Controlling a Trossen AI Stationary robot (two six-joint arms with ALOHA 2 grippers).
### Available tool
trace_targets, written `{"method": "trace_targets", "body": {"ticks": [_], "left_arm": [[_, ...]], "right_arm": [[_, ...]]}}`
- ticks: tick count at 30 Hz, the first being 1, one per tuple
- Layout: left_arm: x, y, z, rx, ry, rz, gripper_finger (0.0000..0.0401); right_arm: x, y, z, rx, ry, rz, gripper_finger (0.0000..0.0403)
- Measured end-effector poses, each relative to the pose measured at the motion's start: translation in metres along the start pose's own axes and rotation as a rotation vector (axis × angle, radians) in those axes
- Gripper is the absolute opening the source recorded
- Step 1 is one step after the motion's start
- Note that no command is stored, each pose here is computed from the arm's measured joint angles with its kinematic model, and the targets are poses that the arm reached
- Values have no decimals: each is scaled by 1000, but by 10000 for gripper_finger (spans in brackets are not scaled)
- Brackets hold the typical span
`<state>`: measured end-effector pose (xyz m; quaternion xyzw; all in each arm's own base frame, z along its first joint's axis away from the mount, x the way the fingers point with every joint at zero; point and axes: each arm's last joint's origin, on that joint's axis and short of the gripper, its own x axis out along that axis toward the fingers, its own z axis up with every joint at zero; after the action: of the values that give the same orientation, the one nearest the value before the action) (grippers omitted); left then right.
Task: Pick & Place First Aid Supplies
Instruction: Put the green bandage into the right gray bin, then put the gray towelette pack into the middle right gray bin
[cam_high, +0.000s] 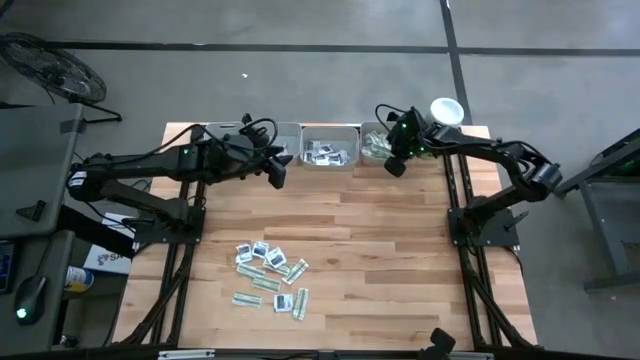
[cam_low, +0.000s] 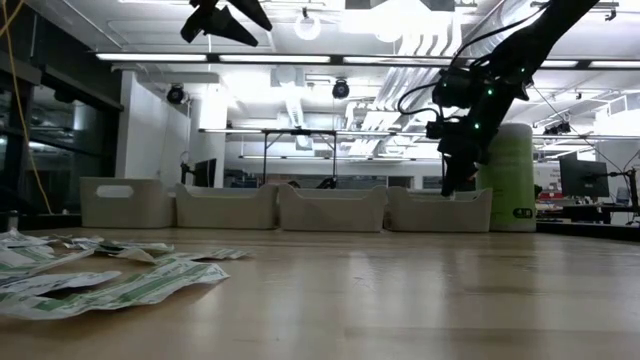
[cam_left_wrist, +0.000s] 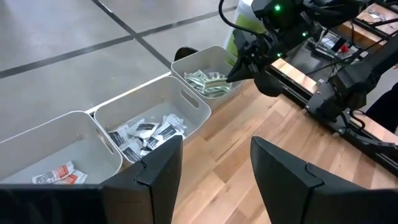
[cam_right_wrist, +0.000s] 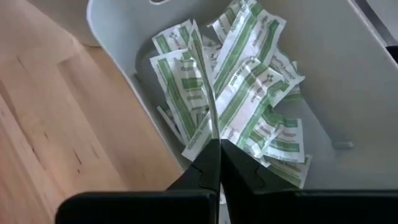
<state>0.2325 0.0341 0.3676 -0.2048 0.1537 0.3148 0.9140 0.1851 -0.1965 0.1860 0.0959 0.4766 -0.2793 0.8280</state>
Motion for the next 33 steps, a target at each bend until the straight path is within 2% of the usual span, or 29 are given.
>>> {"method": "trace_targets", "body": {"ticks": [5,8,16,22,26,33], "left_arm": [[0,1,-1,3,9,5,188],[0,1,-2,4,21,13,188],[0,1,-2,-6,22,14,188],[0,2,-3,-4,26,17,188],[0,3,-5,1,49,29,188],[-1,5,-11,-8,133,17,188]], "right_arm": [[0,2,0,-4,-2,16,2],[0,5,1,-13,-7,32,19],[-2,13,5,60,-22,72,136],[-22,20,23,117,-113,100,206],[-41,29,37,136,-191,184,219],[-67,51,53,85,-277,282,220]]}}
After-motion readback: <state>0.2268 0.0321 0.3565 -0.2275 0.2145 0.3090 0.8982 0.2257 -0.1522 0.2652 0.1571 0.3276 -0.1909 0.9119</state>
